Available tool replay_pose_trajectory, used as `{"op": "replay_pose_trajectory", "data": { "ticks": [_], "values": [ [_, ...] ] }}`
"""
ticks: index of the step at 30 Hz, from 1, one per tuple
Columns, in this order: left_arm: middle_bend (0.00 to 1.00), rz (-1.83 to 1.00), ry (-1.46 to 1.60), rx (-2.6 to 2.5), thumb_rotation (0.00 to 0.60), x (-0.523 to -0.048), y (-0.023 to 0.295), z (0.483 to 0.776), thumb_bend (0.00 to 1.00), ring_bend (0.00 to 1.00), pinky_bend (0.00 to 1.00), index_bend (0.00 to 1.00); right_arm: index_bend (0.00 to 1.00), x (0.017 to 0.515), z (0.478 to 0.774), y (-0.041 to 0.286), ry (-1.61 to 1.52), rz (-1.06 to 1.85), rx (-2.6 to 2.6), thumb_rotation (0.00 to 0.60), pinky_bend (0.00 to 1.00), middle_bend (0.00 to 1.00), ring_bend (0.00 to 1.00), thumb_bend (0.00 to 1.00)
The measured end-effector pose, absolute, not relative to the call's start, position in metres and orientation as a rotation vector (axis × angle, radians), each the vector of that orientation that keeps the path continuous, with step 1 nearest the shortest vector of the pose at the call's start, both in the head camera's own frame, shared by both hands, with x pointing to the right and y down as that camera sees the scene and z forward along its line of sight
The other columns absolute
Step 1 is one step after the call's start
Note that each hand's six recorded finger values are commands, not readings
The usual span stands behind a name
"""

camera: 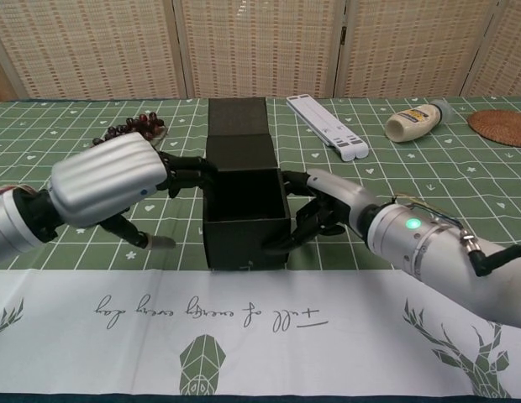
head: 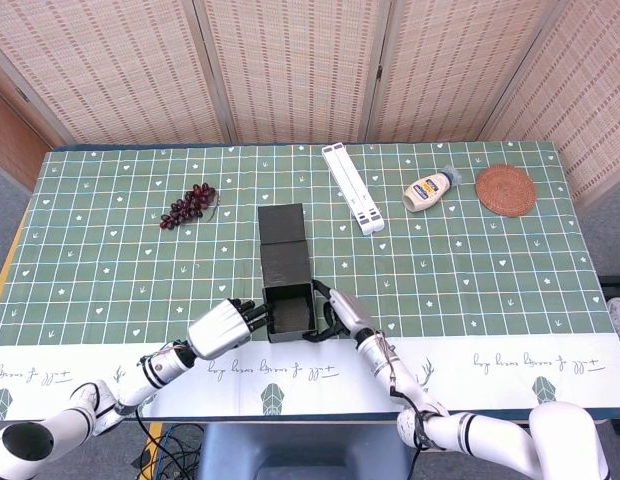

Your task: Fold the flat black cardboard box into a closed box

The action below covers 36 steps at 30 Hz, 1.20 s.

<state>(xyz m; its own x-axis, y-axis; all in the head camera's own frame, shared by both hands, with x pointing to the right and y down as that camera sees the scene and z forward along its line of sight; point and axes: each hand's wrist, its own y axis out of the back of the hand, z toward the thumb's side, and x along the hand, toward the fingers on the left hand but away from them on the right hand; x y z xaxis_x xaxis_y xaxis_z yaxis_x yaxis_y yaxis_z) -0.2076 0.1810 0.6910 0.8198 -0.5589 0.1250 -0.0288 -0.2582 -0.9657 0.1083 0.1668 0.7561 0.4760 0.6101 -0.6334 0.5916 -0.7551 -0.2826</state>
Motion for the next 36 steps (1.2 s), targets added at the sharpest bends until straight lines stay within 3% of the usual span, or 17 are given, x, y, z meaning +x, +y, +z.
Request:
{"op": "replay_pose_trajectory", "data": {
  "ticks": [5, 7, 10, 16, 24, 29, 32, 36],
  "values": [
    [0.28, -0.532, 0.538, -1.78, 0.6, -0.221, 0.176, 0.676, 0.09, 0.51, 0.83, 0.34, 0.16, 0.108, 0.759, 0.162, -1.087, 1.18, -2.667, 0.6, 1.0, 0.32, 0.77, 0.2],
    [0.28, -0.542, 0.563, -1.792, 0.6, -0.226, 0.174, 0.673, 0.09, 0.51, 0.83, 0.34, 0.06, 0.107, 0.76, 0.162, -1.081, 1.187, -2.667, 0.6, 1.0, 0.27, 0.77, 0.2],
    [0.28, -0.564, 0.595, -1.827, 0.6, -0.23, 0.174, 0.671, 0.09, 0.51, 0.83, 0.33, 0.0, 0.105, 0.761, 0.161, -1.064, 1.191, -2.663, 0.6, 1.0, 0.18, 0.75, 0.2],
    [0.27, -0.625, 0.646, -1.931, 0.6, -0.237, 0.176, 0.668, 0.09, 0.5, 0.83, 0.28, 0.0, 0.107, 0.759, 0.166, -1.073, 1.191, -2.666, 0.6, 1.0, 0.09, 0.71, 0.2],
    [0.24, -0.705, 0.699, -2.042, 0.6, -0.243, 0.179, 0.663, 0.09, 0.5, 0.83, 0.21, 0.0, 0.117, 0.748, 0.174, -1.072, 1.188, -2.688, 0.6, 1.0, 0.04, 0.67, 0.2],
    [0.19, -0.764, 0.75, -2.152, 0.6, -0.246, 0.181, 0.663, 0.09, 0.5, 0.83, 0.11, 0.0, 0.13, 0.733, 0.17, -1.099, 1.168, -2.672, 0.6, 1.0, 0.03, 0.66, 0.19],
    [0.1, -0.814, 0.762, -2.252, 0.6, -0.248, 0.184, 0.664, 0.09, 0.5, 0.83, 0.01, 0.0, 0.14, 0.718, 0.161, -1.099, 1.144, -2.642, 0.6, 1.0, 0.04, 0.66, 0.18],
    [0.04, -0.887, 0.813, -2.395, 0.6, -0.252, 0.185, 0.668, 0.09, 0.5, 0.84, 0.0, 0.0, 0.148, 0.69, 0.147, -1.12, 1.084, -2.634, 0.6, 1.0, 0.05, 0.66, 0.17]
  ]
}}
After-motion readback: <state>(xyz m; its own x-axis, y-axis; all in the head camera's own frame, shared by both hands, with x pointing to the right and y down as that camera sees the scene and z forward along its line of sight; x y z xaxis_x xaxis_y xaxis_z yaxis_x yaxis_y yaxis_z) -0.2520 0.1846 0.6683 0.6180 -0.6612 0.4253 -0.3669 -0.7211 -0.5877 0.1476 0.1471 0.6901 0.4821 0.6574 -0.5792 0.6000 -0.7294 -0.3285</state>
